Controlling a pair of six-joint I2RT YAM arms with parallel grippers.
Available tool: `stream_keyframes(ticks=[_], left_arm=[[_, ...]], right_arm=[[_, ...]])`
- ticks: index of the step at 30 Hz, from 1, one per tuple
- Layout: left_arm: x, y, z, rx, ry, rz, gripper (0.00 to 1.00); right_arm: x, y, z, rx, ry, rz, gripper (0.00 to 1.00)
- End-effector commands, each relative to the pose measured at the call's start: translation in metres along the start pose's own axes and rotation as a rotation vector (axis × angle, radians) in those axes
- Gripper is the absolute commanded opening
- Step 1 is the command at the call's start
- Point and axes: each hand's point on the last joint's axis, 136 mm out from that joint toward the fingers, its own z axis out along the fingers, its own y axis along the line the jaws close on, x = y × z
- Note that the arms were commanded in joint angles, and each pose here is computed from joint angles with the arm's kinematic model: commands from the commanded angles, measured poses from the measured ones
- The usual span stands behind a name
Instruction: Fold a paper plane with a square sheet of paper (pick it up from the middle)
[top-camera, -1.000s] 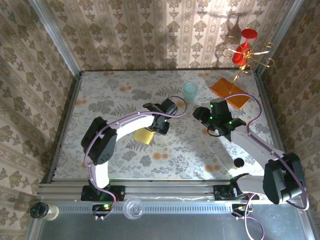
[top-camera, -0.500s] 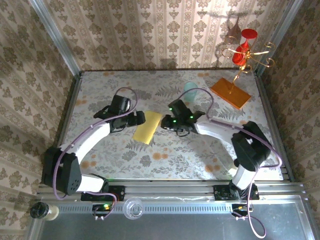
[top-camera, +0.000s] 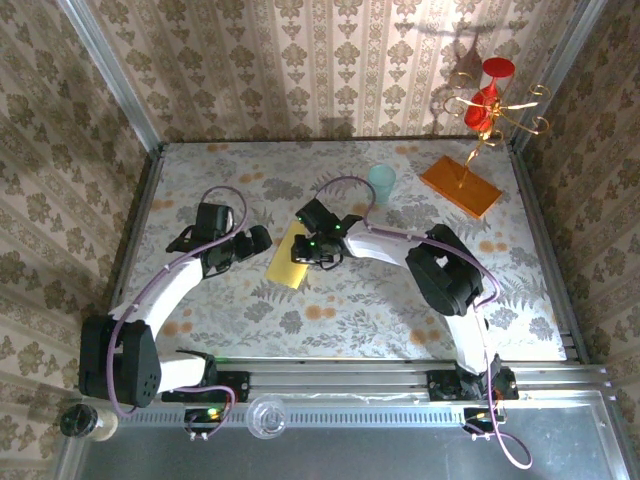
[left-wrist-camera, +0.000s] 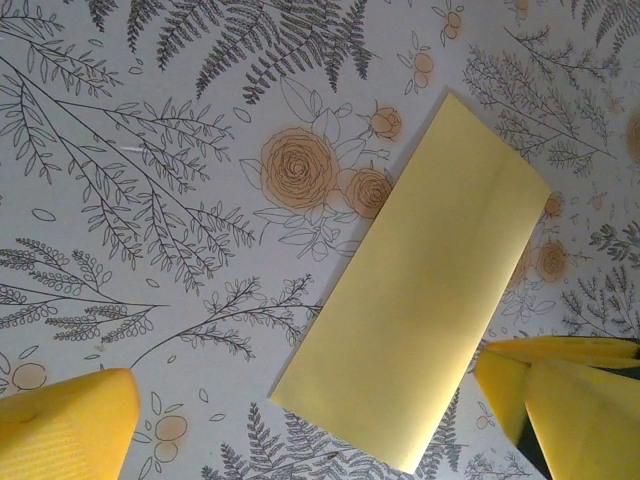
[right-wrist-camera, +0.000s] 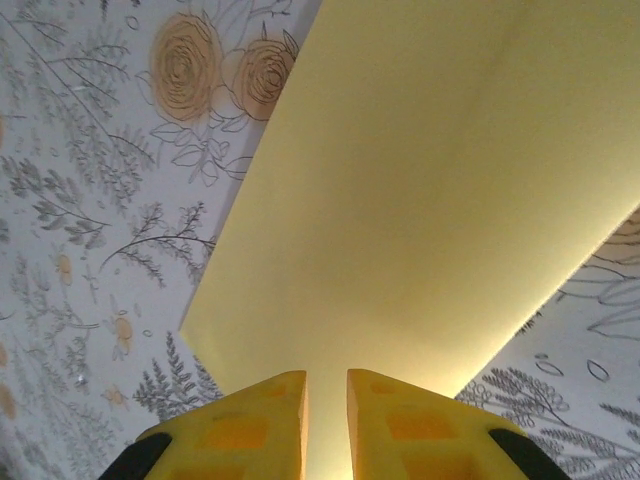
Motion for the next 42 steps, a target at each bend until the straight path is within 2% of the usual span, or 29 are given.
stream_keyframes(ticks=[1, 6, 12, 21, 26, 30, 34, 38, 42], left_arm=[[0.0, -0.002, 0.001, 0.012, 0.008, -0.028, 1.0], [0.002, -0.005, 0.008, 0.036, 0.035, -0.034, 1.0], [0.004, -0.011, 0.012, 0.061, 0.05, -0.023, 1.0], [0.01, -0.02, 0.02, 0.089, 0.079, 0.0, 1.0], [0.016, -0.034, 0.031, 0.122, 0.114, 0.012, 1.0], [0.023, -0.05, 0.037, 0.172, 0.141, 0.002, 1.0], [0.034, -0.064, 0.042, 0.204, 0.167, 0.004, 1.0], [0.047, -0.074, 0.046, 0.216, 0.206, 0.016, 0.99], [0.051, -0.078, 0.05, 0.227, 0.227, 0.01, 0.96]], right_arm=[[0.017, -0.009, 0.011, 0.048, 0.091, -0.02, 0.2], [0.022, -0.019, 0.02, 0.083, 0.13, -0.042, 0.21], [0.036, -0.048, 0.02, 0.151, 0.196, -0.095, 0.23], [0.068, -0.108, -0.025, 0.248, 0.313, -0.261, 0.24], [0.062, -0.096, -0.049, 0.175, 0.279, -0.316, 0.25], [0.033, -0.075, -0.07, 0.109, 0.096, -0.184, 0.3], [0.012, -0.077, -0.084, 0.052, -0.059, 0.029, 0.38], [0.015, -0.084, -0.071, 0.037, -0.049, 0.133, 0.37], [0.02, -0.087, -0.054, 0.024, 0.001, 0.19, 0.29]])
